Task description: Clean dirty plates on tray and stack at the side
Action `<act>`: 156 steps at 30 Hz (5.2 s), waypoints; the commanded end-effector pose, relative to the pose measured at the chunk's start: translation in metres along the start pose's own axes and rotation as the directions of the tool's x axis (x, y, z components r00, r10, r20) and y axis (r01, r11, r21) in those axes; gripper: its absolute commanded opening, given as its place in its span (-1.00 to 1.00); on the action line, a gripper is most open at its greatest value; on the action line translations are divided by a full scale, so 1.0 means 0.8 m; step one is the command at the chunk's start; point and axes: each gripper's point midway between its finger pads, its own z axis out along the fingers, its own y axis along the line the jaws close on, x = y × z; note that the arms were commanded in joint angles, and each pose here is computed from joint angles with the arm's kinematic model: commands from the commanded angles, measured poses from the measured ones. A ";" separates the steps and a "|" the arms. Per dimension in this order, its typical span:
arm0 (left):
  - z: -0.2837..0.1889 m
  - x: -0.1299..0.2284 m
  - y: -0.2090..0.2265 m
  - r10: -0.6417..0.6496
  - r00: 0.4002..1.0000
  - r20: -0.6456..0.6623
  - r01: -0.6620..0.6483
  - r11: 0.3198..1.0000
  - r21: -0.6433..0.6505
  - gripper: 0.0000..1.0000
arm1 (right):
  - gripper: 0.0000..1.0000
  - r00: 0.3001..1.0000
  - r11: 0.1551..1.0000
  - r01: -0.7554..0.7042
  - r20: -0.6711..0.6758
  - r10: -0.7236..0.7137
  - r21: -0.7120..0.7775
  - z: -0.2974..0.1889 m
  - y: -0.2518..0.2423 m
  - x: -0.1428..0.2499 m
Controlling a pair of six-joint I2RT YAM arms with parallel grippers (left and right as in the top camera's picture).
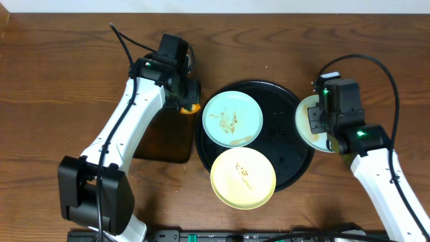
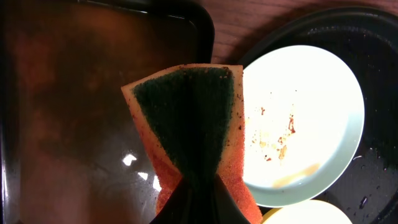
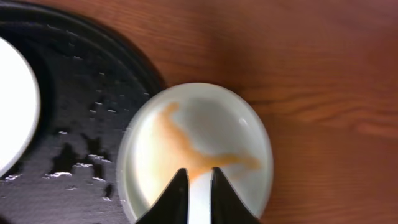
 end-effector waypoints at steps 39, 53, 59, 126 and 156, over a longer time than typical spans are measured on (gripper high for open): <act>-0.006 0.007 0.000 -0.009 1.000 -0.015 0.010 1.000 0.008 -0.86 | -0.11 0.616 0.701 -0.699 -0.380 0.690 0.140 0.116 -0.150 0.162; -0.006 0.007 0.000 -0.010 1.000 -0.015 0.010 1.000 0.008 -0.85 | -0.56 0.534 0.666 -0.727 -0.474 0.701 0.166 0.147 -0.133 0.197; -0.006 0.007 0.000 -0.010 1.000 -0.015 0.010 1.000 0.008 -0.86 | -0.78 0.542 0.667 -0.728 -0.462 0.702 0.158 0.151 -0.135 0.194; -0.006 0.007 0.000 -0.010 1.000 -0.015 0.010 1.000 0.008 -0.85 | -0.98 0.921 0.850 0.320 0.072 -0.382 0.418 -0.024 0.042 -0.054; -0.006 0.007 0.000 -0.010 1.000 -0.015 0.010 1.000 0.008 -0.85 | -0.98 0.923 0.787 0.229 0.128 -0.362 0.573 -0.051 0.024 -0.079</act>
